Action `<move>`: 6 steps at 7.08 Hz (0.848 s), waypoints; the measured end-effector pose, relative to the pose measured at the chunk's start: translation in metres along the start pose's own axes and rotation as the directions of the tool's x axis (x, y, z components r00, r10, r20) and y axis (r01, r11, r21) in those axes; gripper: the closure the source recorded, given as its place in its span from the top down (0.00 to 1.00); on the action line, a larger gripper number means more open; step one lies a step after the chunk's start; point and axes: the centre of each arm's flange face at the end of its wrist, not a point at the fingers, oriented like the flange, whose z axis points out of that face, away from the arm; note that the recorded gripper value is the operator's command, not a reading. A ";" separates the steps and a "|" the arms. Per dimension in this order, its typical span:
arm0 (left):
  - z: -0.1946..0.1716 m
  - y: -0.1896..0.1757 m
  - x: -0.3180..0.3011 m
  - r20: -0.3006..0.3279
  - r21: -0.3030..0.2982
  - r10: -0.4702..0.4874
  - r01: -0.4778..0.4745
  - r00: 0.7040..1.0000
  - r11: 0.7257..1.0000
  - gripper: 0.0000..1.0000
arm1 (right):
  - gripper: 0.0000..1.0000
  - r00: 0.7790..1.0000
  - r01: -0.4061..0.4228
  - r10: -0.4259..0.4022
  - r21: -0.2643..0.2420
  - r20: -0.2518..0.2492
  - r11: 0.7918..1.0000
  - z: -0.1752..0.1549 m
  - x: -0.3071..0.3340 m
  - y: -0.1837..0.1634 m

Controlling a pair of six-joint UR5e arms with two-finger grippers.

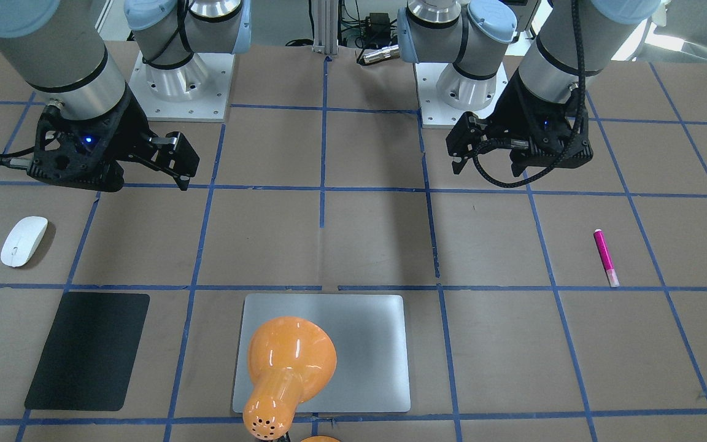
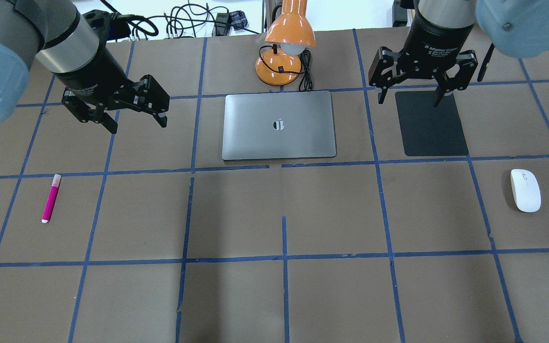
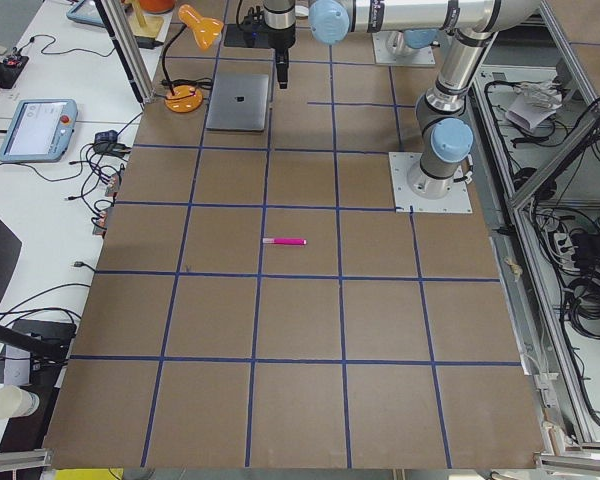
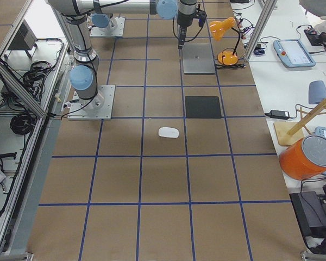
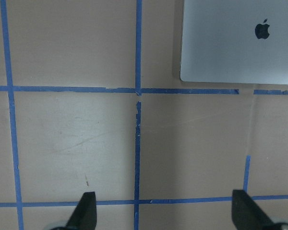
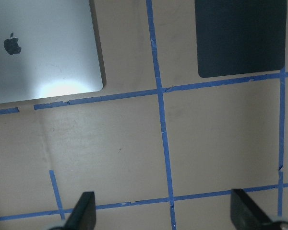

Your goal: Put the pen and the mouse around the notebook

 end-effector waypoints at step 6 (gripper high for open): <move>0.007 0.014 -0.006 0.020 -0.033 -0.005 0.006 1.000 0.999 1.00 | 1.00 0.996 -0.075 0.072 -0.062 -0.045 0.995 0.036 0.055 -0.013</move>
